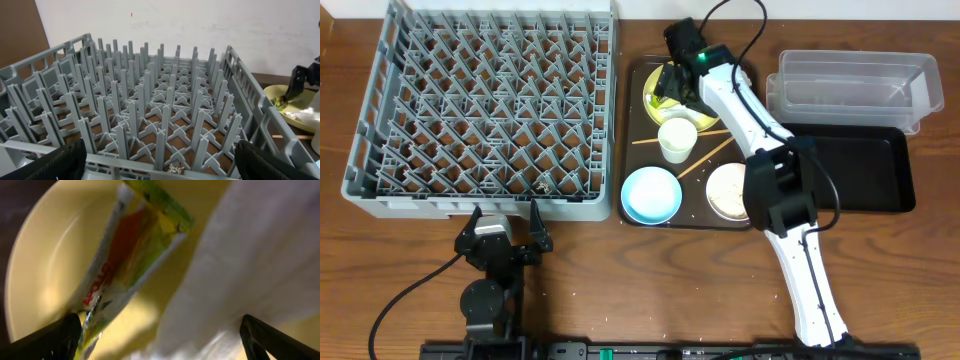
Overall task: Sort waste into correct bins and load items into the dishwasher
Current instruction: 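Reach the right gripper over the yellow plate to the wrapper and napkin, then grasp the snack wrapper and white napkin with the right gripper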
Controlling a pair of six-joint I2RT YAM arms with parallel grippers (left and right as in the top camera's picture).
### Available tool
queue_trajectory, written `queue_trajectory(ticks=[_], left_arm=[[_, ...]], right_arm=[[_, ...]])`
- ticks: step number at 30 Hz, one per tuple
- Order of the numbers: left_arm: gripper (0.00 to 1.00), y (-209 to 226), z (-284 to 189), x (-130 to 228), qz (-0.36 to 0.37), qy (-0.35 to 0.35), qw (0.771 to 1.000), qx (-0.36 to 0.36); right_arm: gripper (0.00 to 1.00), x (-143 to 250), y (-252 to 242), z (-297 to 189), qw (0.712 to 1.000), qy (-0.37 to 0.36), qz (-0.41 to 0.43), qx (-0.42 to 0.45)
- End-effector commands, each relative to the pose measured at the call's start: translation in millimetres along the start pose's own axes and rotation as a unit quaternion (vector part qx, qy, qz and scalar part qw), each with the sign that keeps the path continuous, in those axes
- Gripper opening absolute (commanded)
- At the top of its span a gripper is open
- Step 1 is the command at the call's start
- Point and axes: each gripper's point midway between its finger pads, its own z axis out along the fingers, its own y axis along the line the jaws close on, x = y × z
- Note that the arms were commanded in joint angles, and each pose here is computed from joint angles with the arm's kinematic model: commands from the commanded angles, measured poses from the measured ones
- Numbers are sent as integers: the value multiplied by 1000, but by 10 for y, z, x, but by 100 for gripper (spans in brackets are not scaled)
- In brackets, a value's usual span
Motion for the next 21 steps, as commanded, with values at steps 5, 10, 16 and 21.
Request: queue_trajectory(ticks=[5, 10, 16, 21], left_arm=[[96, 24, 10, 172, 8, 25, 1000, -6], [96, 24, 10, 172, 8, 25, 1000, -6], [96, 24, 10, 172, 8, 25, 1000, -6], [96, 24, 10, 172, 8, 25, 1000, -6]], right_arm=[[99, -114, 97, 32, 999, -23, 16, -18], [99, -76, 181, 15, 999, 0, 18, -49], [99, -111, 197, -46, 998, 8, 23, -65], [94, -164, 148, -36, 998, -5, 25, -54]])
